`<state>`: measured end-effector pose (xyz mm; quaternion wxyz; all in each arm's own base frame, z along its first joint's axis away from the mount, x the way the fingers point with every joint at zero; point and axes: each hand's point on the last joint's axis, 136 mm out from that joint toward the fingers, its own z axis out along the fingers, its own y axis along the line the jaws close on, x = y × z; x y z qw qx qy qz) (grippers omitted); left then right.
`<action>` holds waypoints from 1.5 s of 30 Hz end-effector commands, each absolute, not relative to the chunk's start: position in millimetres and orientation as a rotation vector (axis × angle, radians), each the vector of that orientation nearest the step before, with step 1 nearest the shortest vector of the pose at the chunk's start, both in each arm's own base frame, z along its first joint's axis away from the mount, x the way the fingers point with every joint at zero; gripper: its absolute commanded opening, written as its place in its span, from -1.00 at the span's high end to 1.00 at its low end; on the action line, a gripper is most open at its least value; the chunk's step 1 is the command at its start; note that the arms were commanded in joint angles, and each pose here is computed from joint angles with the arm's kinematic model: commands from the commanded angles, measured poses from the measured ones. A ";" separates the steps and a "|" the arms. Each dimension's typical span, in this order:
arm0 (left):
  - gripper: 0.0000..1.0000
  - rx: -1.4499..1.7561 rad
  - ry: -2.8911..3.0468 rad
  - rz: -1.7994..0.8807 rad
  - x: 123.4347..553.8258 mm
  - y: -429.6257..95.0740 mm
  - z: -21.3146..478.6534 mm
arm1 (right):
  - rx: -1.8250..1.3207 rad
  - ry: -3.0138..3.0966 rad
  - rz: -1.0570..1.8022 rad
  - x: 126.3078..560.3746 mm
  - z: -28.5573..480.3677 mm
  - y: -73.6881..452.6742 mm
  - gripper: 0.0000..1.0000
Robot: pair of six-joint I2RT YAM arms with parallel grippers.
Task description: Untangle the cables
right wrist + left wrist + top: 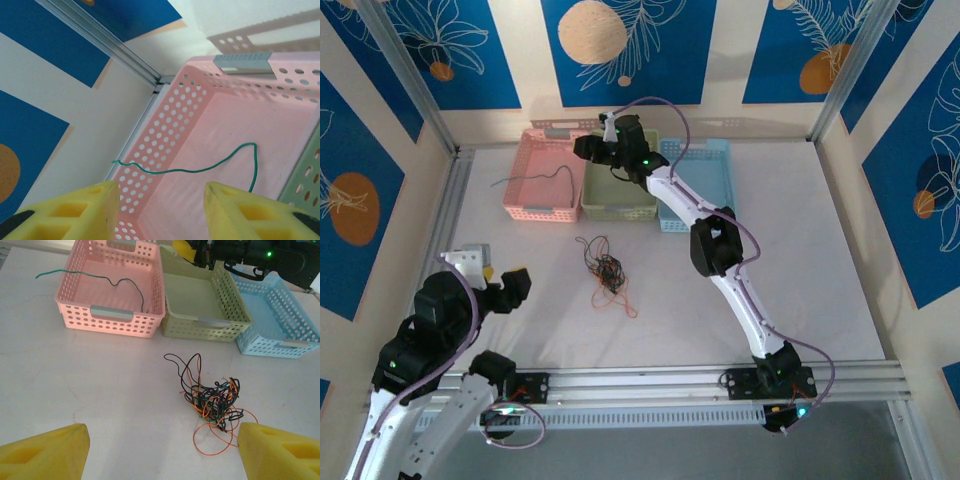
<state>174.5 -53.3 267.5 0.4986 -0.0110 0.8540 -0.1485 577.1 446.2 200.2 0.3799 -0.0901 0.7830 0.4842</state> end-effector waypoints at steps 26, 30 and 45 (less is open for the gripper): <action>-0.58 0.061 2.365 -0.776 228.3 -144.4 217.8 | -0.562 2.219 0.986 348.7 231.9 327.0 0.12; -0.55 0.060 2.369 -0.868 220.4 -152.8 213.2 | -0.638 2.344 1.011 305.1 193.9 324.3 0.15; -0.49 0.074 2.373 -0.911 213.0 -156.2 208.5 | -1.036 2.410 0.801 297.5 117.6 358.1 0.19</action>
